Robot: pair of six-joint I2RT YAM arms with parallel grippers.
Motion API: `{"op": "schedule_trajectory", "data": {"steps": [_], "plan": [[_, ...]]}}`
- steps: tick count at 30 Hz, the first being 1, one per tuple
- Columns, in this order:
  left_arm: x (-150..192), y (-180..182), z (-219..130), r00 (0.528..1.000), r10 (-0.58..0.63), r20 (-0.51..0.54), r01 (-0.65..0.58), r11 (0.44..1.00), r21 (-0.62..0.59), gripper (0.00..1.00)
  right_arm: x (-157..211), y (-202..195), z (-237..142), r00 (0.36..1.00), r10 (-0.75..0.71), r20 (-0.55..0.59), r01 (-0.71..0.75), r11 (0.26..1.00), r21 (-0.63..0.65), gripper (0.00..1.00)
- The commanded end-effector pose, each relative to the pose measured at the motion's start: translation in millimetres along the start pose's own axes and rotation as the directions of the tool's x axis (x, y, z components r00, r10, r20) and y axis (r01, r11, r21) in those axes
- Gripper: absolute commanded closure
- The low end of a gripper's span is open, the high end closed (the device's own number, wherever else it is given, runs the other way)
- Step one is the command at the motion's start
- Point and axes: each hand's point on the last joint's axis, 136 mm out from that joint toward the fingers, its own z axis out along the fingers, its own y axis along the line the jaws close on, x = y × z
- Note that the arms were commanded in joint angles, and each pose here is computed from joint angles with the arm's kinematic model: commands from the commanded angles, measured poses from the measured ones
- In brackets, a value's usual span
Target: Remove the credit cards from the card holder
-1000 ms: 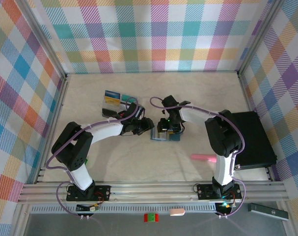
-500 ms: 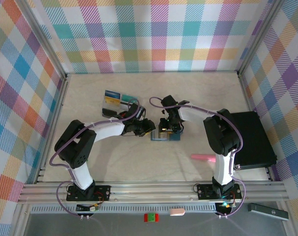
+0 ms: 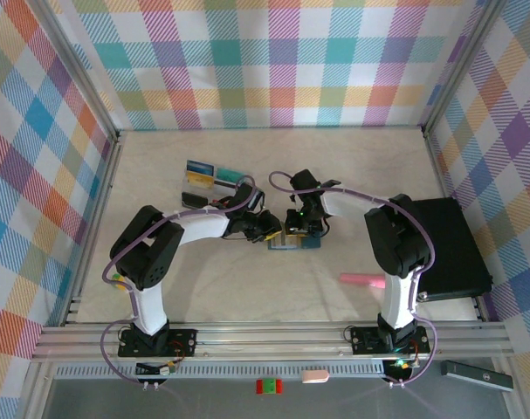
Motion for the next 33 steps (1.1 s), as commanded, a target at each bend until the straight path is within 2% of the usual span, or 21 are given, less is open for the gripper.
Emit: {"op": "schedule_trajectory", "data": {"steps": [1, 20, 26, 33], "plan": [[-0.8, -8.0, 3.9, 1.0, 0.003, -0.004, -0.003, 1.0, 0.015, 0.78, 12.8, -19.3, 7.7, 0.999, 0.029, -0.029, -0.028, 0.998, 0.055, 0.75], [3.7, -8.0, 14.3, 0.999, 0.017, -0.027, -0.017, 1.0, 0.027, 0.84, 14.9, -20.4, 10.6, 0.999, 0.037, -0.032, -0.036, 0.999, 0.035, 0.76], [4.6, 2.5, 17.8, 0.999, 0.024, -0.027, -0.025, 0.999, -0.031, 0.8, 15.1, -21.1, 9.8, 0.999, 0.042, -0.031, -0.041, 0.999, 0.033, 0.76], [7.6, 22.1, 16.8, 0.995, 0.098, -0.025, -0.101, 0.98, -0.174, 0.8, 15.4, -23.6, 9.9, 0.998, 0.056, -0.032, -0.055, 0.998, 0.029, 0.77]]}}
